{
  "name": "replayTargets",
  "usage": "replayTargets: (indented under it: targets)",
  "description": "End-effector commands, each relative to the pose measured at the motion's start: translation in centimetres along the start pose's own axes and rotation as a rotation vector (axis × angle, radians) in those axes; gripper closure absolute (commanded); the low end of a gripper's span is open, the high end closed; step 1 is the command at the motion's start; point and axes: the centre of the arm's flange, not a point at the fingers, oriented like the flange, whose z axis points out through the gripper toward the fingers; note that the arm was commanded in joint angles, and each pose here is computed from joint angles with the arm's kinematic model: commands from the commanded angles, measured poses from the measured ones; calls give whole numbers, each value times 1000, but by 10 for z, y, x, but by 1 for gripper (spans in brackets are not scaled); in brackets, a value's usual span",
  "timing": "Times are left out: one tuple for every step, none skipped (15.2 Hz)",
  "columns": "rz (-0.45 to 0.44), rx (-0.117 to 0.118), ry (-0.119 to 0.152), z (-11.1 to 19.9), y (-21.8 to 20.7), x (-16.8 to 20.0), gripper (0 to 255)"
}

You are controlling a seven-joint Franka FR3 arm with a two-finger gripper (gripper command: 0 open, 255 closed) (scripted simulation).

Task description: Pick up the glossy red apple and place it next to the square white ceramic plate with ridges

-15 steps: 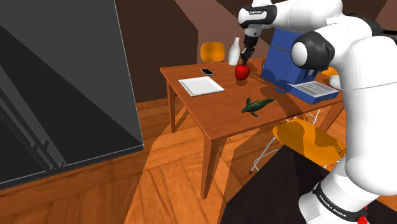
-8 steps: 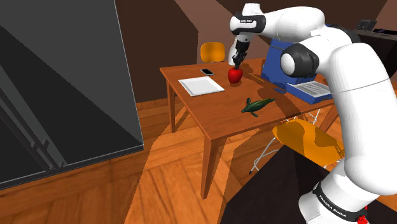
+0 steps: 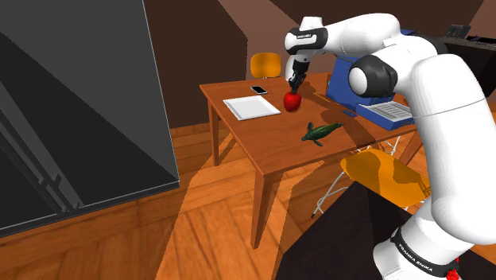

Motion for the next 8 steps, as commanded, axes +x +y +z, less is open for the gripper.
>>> replayTargets:
  targets:
    - [0,0,1,10,-1,-1,255]
    - [0,0,1,15,-1,-2,255]
    - [0,0,1,15,-1,-2,255]
    - [0,0,1,15,-1,-2,255]
    - [0,0,1,15,-1,-2,255]
    - [0,0,1,15,-1,-2,255]
    - [0,0,1,15,-1,-2,255]
    - [0,0,1,15,-1,-2,255]
